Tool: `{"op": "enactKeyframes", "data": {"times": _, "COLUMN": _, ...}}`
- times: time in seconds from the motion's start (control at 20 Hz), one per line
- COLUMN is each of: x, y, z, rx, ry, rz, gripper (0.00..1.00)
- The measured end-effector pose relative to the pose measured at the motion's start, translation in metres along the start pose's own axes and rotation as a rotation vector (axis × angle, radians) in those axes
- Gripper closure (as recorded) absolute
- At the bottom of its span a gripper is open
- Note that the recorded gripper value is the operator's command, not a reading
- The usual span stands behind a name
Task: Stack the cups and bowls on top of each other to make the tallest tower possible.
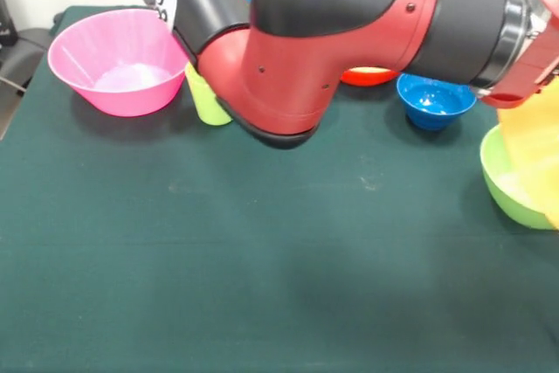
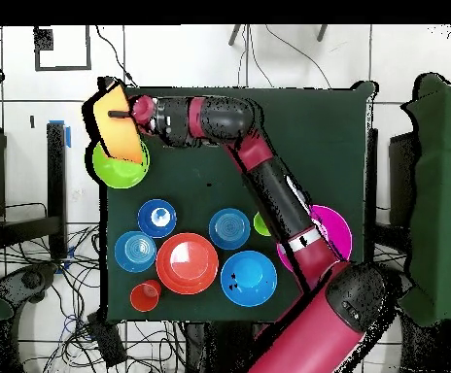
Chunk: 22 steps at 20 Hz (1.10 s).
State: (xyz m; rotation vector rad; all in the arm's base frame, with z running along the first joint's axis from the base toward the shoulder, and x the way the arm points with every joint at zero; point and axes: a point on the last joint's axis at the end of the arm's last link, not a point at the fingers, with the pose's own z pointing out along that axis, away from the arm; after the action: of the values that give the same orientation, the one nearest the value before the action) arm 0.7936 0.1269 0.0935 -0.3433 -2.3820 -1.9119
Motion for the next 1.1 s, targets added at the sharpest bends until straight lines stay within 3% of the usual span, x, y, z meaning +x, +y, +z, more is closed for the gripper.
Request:
{"op": "enactKeyframes", "data": {"times": 0.45, "x": -0.015, "y": -0.006, "z": -0.034, "rx": 0.029, "ry": 0.066, "rz": 0.013, "gripper": 1.0}}
{"op": "enactKeyframes", "data": {"times": 1.1, "x": -0.032, "y": -0.006, "z": -0.058, "rx": 0.043, "ry": 0.04, "rz": 0.011, "gripper": 1.0}}
